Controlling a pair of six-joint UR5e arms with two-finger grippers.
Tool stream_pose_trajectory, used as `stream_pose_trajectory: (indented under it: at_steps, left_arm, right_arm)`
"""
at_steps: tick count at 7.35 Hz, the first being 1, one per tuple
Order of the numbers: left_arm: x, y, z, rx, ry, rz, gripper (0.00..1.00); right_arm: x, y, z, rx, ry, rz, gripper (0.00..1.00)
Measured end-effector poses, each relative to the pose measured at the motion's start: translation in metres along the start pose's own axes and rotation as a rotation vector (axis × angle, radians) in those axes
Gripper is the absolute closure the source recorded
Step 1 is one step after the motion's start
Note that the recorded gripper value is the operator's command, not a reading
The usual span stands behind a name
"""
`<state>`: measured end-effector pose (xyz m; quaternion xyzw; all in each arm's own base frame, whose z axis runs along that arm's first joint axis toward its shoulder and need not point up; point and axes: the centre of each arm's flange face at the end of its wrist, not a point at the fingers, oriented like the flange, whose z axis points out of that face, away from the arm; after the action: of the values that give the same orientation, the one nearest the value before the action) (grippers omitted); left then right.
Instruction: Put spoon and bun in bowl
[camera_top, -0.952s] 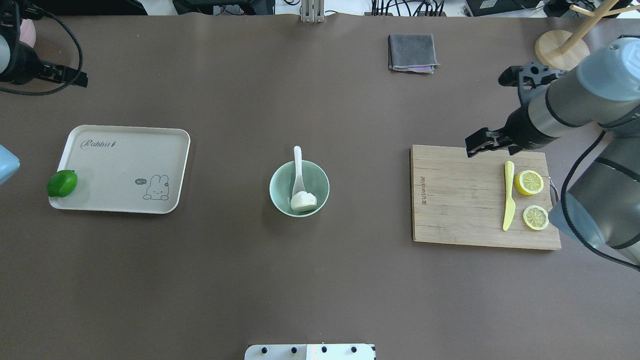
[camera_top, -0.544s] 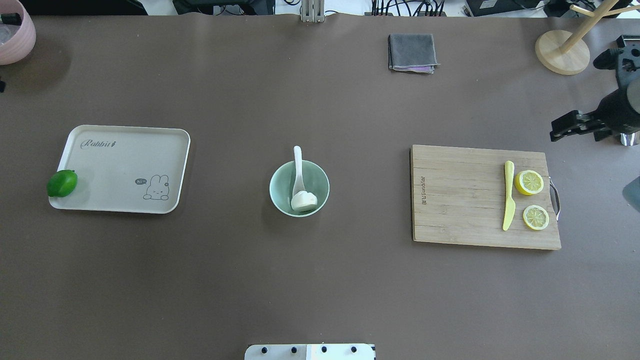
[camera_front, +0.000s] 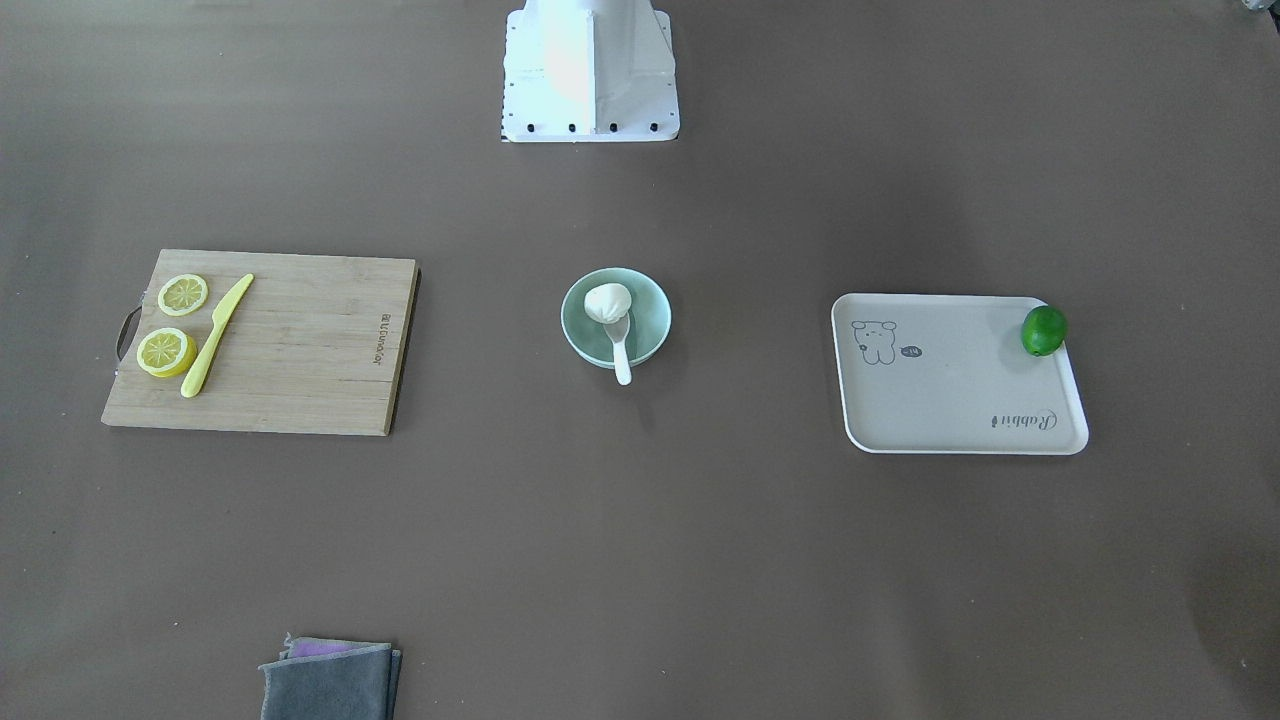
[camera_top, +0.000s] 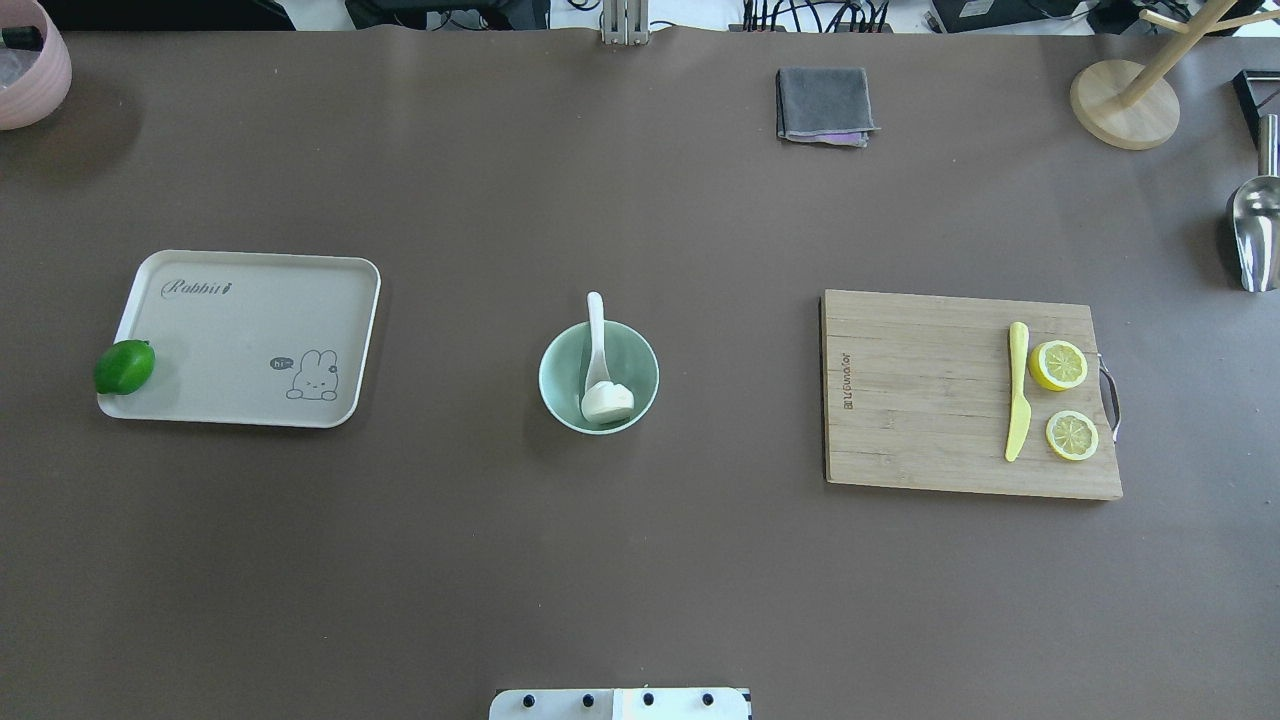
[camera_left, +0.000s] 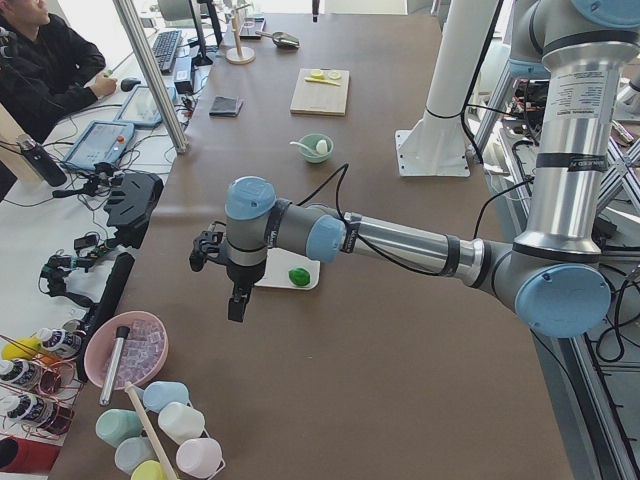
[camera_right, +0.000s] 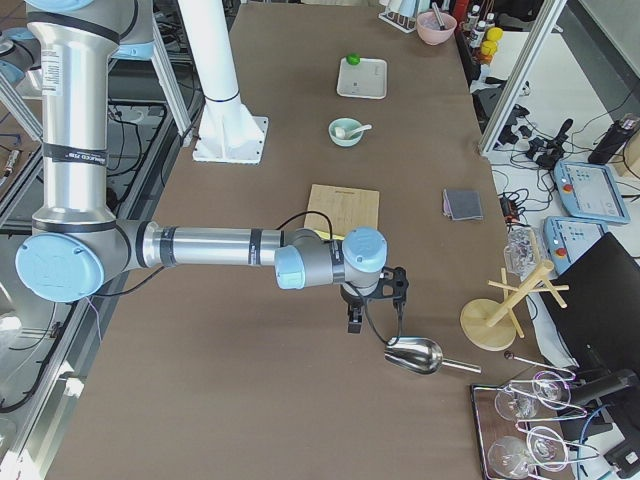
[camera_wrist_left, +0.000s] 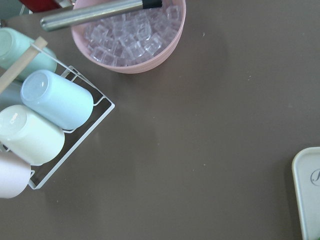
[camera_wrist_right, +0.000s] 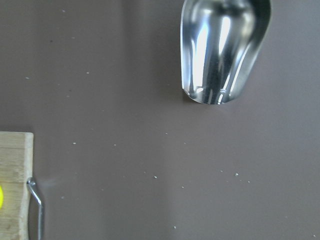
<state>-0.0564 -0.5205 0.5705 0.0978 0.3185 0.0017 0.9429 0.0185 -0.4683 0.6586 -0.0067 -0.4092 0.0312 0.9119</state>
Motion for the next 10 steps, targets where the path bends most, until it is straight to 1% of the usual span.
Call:
stream_pose_trajectory:
  at_steps: [2,3,4,5,6,7,9,10]
  left_arm:
    - [-0.012,0.022,0.013,-0.036,0.025,-0.031,0.02]
    - [-0.012,0.025,0.015,-0.042,0.036,-0.037,0.02]
    - [-0.011,0.024,0.016,-0.042,0.041,-0.038,0.02]
    - [-0.010,0.023,0.014,-0.039,0.043,-0.036,0.02]
    - [-0.008,0.022,0.012,-0.035,0.044,-0.032,0.02]
    - [-0.006,0.020,0.010,-0.030,0.045,-0.029,0.02]
    - [-0.003,0.017,0.007,-0.025,0.046,-0.023,0.02]
    - [-0.002,0.017,0.007,-0.024,0.046,-0.022,0.02]
  right_arm:
    - [0.033,0.016,0.010,-0.021,0.002,0.052,0.00]
    - [0.032,0.016,0.003,-0.025,0.006,0.077,0.00]
    - [0.020,0.009,-0.012,-0.039,0.020,0.109,0.00]
    - [0.002,0.004,-0.033,-0.054,0.053,0.136,0.00]
    - [-0.010,0.006,-0.048,-0.059,0.086,0.141,0.00]
    - [-0.015,0.009,-0.054,-0.061,0.100,0.128,0.00]
    - [-0.013,0.010,-0.054,-0.066,0.109,0.058,0.00]
    - [-0.012,0.009,-0.054,-0.066,0.111,0.041,0.00]
